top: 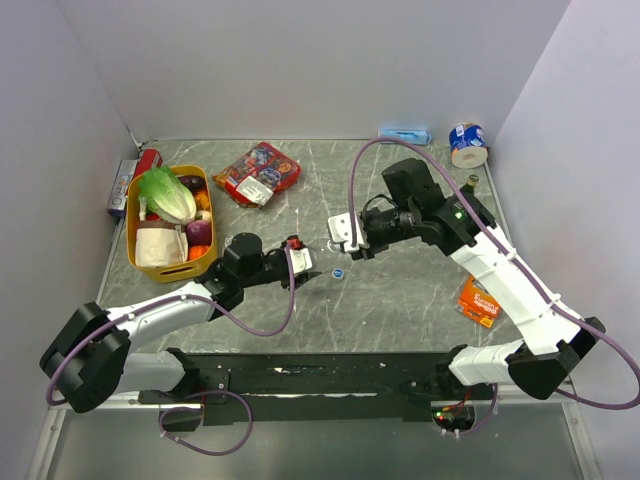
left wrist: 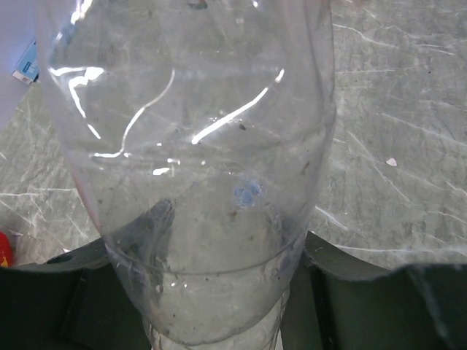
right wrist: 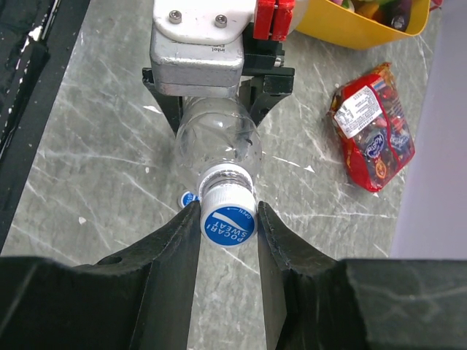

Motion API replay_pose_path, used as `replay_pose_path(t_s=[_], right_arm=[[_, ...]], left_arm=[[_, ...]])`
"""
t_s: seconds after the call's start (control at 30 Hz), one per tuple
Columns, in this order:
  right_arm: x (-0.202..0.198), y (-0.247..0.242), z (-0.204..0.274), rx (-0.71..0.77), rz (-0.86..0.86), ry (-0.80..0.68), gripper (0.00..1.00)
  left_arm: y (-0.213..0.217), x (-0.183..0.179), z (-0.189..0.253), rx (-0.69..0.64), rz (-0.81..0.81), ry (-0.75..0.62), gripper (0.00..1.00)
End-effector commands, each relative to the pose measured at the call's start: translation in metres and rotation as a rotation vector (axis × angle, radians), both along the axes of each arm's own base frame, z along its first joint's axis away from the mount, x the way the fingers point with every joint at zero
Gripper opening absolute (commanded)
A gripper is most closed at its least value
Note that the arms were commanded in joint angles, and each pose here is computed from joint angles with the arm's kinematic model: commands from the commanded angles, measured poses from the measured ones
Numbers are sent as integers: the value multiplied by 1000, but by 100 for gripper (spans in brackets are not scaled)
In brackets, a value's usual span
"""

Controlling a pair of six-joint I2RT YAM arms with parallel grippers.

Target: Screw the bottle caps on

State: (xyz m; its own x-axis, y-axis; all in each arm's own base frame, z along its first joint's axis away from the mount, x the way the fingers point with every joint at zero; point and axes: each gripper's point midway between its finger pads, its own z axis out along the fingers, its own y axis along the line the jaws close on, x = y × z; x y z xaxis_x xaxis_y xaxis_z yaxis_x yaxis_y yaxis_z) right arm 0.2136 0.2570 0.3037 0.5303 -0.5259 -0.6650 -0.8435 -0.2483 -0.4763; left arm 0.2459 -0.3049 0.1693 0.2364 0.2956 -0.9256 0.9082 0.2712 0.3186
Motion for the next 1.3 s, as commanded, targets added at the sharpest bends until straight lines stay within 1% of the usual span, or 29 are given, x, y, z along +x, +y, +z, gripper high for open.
replay_pose_path(t_s=[0.0,0.17,0.27,0.33,0.5,0.63,0.8,0.9,1.0,1.1,1.13,1.2,1.27], right_arm=[[9,1,2,1,-31,-36,28],[-3,-1,-6,-45,22,33,30],[-9,-3,-9,-68,21,93,30],[-7,-2,-10,-68,10,93,30],[-1,-2,-8,-37,-21,75,32],[3,2,-1,-11,-82,157,32],[4,5,5,19,-127,200,31],[2,4,3,12,-133,218,31],[2,1,1,-4,-130,196,31],[0,0,0,-16,-82,92,31],[2,-2,-2,-32,-60,34,31],[-1,-4,-7,-51,-27,-14,31],[-4,-5,-8,-62,0,-24,31]], left_arm=[[-8,-1,49,-115,-39,-149,1],[-6,1,50,-120,-28,-168,1],[-5,2,53,-131,-18,-189,1],[-4,3,53,-135,-12,-199,1],[-2,4,53,-146,1,-210,1],[-2,5,57,-161,7,-217,1],[-1,7,58,-164,15,-217,1],[-1,9,57,-157,25,-216,1],[-1,9,56,-152,28,-211,1],[-1,8,55,-153,24,-198,1],[-1,9,55,-155,27,-197,1],[-2,8,54,-155,22,-194,1],[-2,8,55,-152,15,-200,1]])
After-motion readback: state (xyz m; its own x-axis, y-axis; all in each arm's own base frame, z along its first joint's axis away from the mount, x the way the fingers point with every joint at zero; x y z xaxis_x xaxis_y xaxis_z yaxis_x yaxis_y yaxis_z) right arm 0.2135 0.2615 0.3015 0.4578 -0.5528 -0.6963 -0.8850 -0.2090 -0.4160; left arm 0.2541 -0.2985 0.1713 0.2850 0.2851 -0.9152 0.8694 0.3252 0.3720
